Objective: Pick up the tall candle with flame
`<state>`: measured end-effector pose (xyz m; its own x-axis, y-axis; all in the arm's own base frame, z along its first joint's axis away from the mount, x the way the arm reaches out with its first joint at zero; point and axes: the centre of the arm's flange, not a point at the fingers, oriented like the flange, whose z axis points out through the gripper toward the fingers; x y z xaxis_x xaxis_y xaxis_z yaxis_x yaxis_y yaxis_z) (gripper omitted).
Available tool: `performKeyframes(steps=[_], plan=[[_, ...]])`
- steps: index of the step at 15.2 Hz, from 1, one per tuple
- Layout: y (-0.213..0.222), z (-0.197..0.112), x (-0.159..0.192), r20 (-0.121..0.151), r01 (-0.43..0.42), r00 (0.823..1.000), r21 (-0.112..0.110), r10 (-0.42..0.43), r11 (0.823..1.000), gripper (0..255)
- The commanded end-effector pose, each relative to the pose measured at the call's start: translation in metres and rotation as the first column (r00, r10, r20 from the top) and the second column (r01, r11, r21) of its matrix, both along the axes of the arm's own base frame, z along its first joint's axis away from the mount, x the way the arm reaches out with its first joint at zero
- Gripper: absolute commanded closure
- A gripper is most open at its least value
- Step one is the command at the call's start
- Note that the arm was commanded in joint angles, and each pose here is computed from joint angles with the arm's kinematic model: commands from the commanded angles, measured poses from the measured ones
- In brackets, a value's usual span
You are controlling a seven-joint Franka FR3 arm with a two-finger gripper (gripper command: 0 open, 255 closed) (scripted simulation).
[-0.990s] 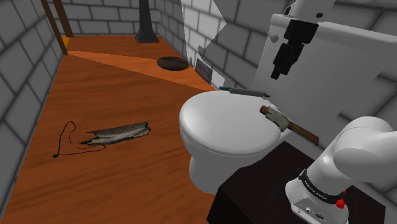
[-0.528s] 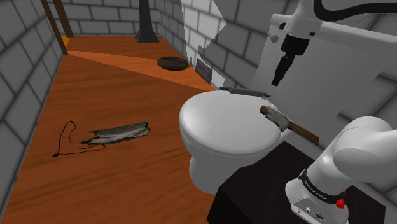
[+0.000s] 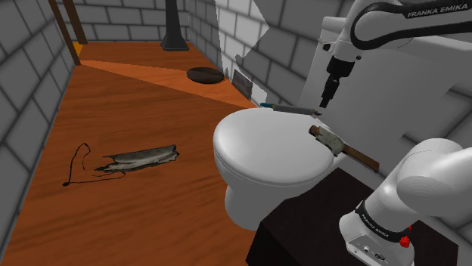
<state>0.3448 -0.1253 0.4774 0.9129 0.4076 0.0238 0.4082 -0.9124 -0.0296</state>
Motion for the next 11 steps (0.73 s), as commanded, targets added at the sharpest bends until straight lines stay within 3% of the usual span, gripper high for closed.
performKeyframes(steps=[1,6,11], plan=[[-0.018,-0.014,0.013,0.008,-0.054,0.999,-0.009,0.054,0.999,0],[-0.059,-0.049,0.046,0.023,-0.176,0.984,-0.029,0.177,0.984,0],[-0.096,-0.082,0.085,0.035,-0.296,0.954,-0.051,0.298,0.954,0]])
